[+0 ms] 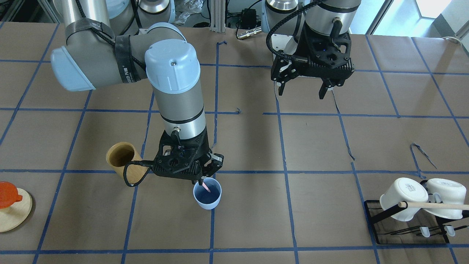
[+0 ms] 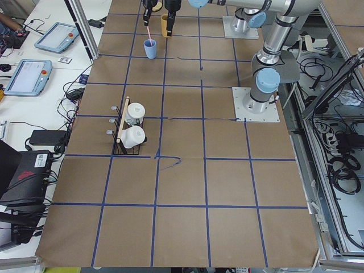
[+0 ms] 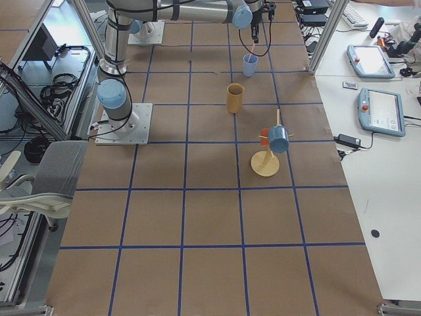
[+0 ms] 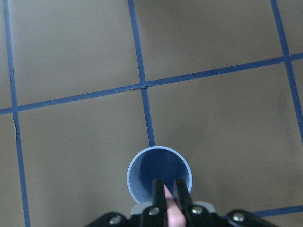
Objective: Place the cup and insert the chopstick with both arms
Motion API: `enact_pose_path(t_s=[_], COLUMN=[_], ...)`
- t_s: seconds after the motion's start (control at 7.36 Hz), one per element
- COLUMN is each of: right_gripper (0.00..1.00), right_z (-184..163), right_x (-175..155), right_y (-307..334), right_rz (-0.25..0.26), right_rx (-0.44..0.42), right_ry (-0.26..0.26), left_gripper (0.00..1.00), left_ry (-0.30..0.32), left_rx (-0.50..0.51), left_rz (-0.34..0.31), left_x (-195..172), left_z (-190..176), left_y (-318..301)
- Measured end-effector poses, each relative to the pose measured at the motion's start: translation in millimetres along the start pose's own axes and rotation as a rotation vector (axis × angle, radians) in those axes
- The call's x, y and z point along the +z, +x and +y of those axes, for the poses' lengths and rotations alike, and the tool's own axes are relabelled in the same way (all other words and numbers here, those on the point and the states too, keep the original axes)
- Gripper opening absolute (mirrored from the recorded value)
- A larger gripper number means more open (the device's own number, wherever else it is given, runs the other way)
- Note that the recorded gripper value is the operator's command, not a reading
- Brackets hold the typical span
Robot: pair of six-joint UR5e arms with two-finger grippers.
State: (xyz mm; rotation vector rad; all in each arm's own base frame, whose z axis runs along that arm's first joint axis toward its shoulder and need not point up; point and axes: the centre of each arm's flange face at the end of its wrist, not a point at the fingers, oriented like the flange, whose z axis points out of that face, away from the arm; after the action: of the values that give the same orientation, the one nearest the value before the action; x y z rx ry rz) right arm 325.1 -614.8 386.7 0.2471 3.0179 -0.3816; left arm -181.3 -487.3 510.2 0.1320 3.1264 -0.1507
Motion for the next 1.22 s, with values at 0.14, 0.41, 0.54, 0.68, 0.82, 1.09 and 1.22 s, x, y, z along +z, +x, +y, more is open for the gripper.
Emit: enact_pose_path(t_s=[0.14, 0.41, 0.54, 0.68, 0.82, 1.09, 1.22], right_gripper=[0.84, 0.84, 0.85, 0.85, 0.84, 0.84, 0.84], right_z=[-2, -19, -30, -42, -53, -61, -62], right_x=[-2, -43, -67, -84, -96, -119, -130], right_y=[0, -2, 4, 24, 61, 143, 169], right_rz=[-0.003, -0.030, -0.023, -0.001, 0.029, 0.069, 0.070], right_rx=[0.000, -0.002, -0.001, 0.013, 0.056, 0.166, 0.185], right_ry=[0.003, 0.046, 0.036, 0.006, -0.053, -0.193, -0.220], left_gripper=[1.00, 1.00, 1.00, 1.00, 1.00, 1.00, 1.00], left_ry=[0.000, 0.000, 0.000, 0.000, -0.001, -0.001, -0.001], left_rx=[0.000, 0.000, 0.000, 0.000, 0.000, 0.000, 0.000], left_rz=[0.000, -0.001, -0.001, -0.002, -0.002, -0.002, -0.002], left_x=[0, 0, 0, 0, 0, 0, 1], left_z=[0, 0, 0, 0, 0, 0, 0], left_y=[0, 0, 0, 0, 0, 0, 0])
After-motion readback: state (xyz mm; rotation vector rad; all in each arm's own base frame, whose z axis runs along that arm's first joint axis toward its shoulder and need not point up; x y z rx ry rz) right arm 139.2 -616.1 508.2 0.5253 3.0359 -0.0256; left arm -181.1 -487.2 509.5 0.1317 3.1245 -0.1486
